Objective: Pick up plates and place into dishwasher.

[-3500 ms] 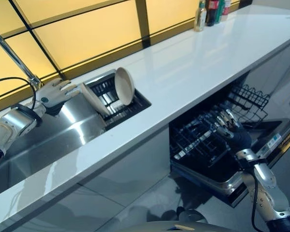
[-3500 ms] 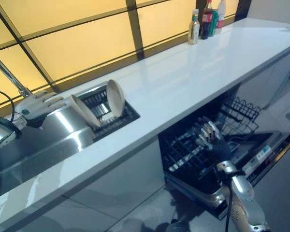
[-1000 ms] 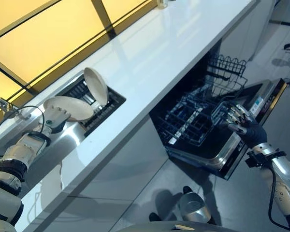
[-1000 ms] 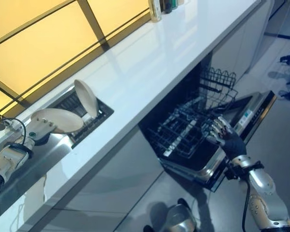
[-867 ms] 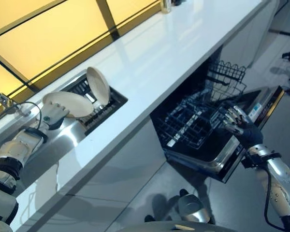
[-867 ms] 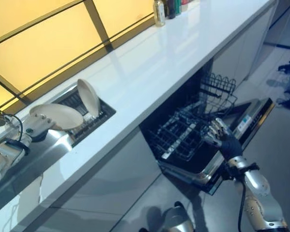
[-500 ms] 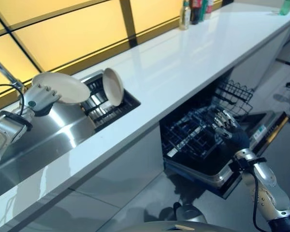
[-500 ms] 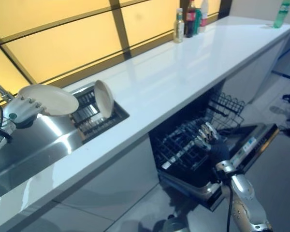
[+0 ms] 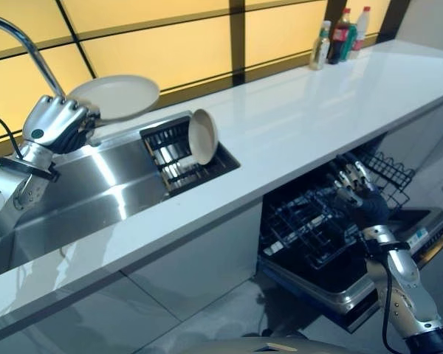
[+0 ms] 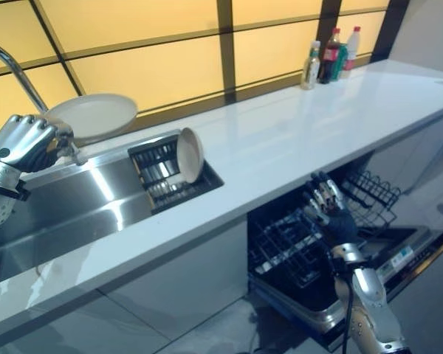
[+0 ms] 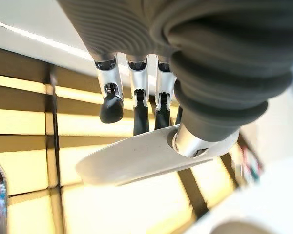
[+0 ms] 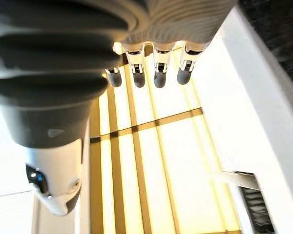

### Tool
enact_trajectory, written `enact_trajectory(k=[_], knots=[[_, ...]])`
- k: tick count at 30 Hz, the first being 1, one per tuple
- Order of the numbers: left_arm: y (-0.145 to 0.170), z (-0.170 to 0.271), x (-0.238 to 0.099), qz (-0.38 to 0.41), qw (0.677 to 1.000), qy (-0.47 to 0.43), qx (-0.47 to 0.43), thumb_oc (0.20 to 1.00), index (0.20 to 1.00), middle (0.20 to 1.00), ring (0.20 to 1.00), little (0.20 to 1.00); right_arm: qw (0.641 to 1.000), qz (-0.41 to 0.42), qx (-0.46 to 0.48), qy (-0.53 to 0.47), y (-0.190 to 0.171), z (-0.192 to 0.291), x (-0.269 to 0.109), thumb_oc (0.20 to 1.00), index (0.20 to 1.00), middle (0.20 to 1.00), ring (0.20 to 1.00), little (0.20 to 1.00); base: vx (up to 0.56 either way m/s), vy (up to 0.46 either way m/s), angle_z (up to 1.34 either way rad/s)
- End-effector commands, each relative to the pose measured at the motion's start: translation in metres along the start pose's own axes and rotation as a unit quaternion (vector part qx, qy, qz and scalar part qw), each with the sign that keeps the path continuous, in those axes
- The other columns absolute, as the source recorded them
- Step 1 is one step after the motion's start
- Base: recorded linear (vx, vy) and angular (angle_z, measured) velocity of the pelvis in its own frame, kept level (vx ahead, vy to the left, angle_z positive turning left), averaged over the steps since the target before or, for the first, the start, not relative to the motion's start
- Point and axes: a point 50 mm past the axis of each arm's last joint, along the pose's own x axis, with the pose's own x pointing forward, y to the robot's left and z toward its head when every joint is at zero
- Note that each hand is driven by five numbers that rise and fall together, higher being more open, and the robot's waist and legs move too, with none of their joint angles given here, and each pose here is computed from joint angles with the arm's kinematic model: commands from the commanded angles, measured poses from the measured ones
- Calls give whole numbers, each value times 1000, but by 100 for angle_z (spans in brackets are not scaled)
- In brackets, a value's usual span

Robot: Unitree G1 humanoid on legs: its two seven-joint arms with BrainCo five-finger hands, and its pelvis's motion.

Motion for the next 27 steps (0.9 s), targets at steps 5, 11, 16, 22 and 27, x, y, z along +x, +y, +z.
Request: enact_trajectory(k=[5, 11, 16, 22, 27], knots=[[19, 38, -5, 130, 961, -8, -242, 200, 200, 200, 200, 200, 992, 14, -27, -123, 14, 36, 15, 1000, 1000, 1000, 1000, 1000, -61, -10, 7], [13, 69, -10, 141, 885, -46, -442, 200, 200, 200, 200, 200, 985, 31, -42, -162, 18, 49, 20, 1000, 1000, 1000, 1000, 1000, -58, -5, 0], [4, 91, -10, 124, 768, -78, -624, 200, 200, 200, 200, 200, 984, 51, -16, -171, 26, 50, 24, 1000, 1000, 1000, 1000, 1000, -50, -6, -7], [-22, 120, -14, 95, 565, -100, -814, 200, 200, 200, 200, 200, 982, 83, 41, -163, 45, 42, 28, 1000, 1000, 1000, 1000, 1000, -37, -3, -3], [-36, 138, -20, 67, 444, -118, -886, 200, 200, 200, 200, 200, 978, 123, 103, -134, 58, 34, 33, 1000, 1000, 1000, 1000, 1000, -25, -7, 0]])
